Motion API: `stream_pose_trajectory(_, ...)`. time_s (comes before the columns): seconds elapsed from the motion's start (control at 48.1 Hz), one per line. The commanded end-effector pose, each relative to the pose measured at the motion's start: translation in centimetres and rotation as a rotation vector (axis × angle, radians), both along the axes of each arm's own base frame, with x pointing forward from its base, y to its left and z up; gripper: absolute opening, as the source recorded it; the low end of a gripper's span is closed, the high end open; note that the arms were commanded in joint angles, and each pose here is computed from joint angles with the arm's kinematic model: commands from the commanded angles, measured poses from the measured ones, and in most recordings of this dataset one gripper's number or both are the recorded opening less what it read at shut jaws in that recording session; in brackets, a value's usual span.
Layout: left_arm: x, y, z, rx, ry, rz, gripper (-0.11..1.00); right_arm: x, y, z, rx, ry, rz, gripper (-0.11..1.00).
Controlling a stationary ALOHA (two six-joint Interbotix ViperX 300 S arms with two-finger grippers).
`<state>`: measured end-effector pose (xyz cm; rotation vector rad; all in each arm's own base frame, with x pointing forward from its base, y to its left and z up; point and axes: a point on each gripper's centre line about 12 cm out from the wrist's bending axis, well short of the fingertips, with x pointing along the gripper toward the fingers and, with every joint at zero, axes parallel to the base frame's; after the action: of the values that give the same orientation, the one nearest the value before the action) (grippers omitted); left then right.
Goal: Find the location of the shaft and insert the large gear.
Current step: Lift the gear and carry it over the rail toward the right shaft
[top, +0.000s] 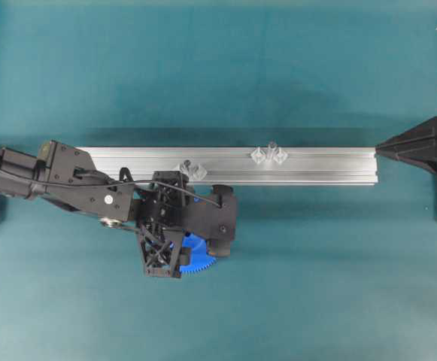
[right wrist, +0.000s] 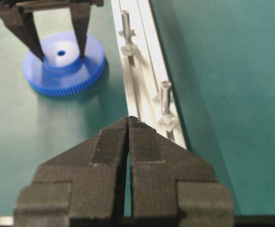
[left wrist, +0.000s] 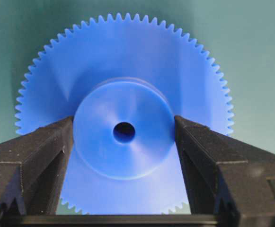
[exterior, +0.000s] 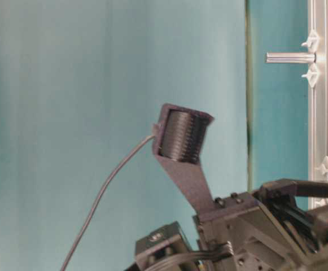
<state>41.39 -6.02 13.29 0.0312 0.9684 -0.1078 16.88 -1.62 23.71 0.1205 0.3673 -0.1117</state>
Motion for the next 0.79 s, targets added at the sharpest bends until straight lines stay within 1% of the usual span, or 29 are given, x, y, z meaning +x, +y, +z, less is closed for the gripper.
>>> stream_pose_trajectory(0.0, 1.0, -0.1, 3.4, -0.012, -0.097, -0.002, 0.71, 0.1, 0.0, 0.3, 0.009, -0.010, -0.003, 0.01)
stream_pose_trajectory(0.166, 1.8, -0.3, 6.4, -0.018, -0.162, -0.005, 0.71, -0.2, 0.0, 0.3, 0.007, -0.021, -0.005, 0.01)
stream_pose_trajectory(0.27, 2.5, 0.1, 8.4, -0.009, -0.197, -0.007, 0.71, -0.3, 0.0, 0.3, 0.006, -0.024, -0.005, 0.01)
stream_pose_trajectory(0.395, 3.5, 1.2, 10.8, 0.030, -0.243, -0.025, 0.71, -0.3, 0.0, 0.3, 0.006, -0.028, -0.004, 0.01)
stream_pose_trajectory(0.437, 3.9, 1.9, 11.7, 0.048, -0.266, -0.031, 0.71, -0.3, 0.0, 0.4, 0.006, -0.030, -0.005, 0.01)
stream_pose_trajectory(0.52, 4.5, 3.1, 12.6, 0.089, -0.287, -0.042, 0.71, -0.4, 0.0, 0.3, 0.006, -0.031, -0.005, 0.01)
stream_pose_trajectory(0.582, 4.9, 4.1, 12.9, 0.118, -0.298, -0.047, 0.71, -0.4, 0.0, 0.4, 0.004, -0.033, -0.004, 0.01)
stream_pose_trajectory(0.666, 5.7, 5.4, 12.5, 0.143, -0.294, -0.044, 0.71, -0.5, 0.0, 0.4, 0.003, -0.039, -0.004, 0.01)
stream_pose_trajectory(0.77, 6.9, 6.8, 12.3, 0.161, -0.296, -0.030, 0.71, -0.7, 0.0, 0.5, 0.003, -0.046, -0.004, 0.01)
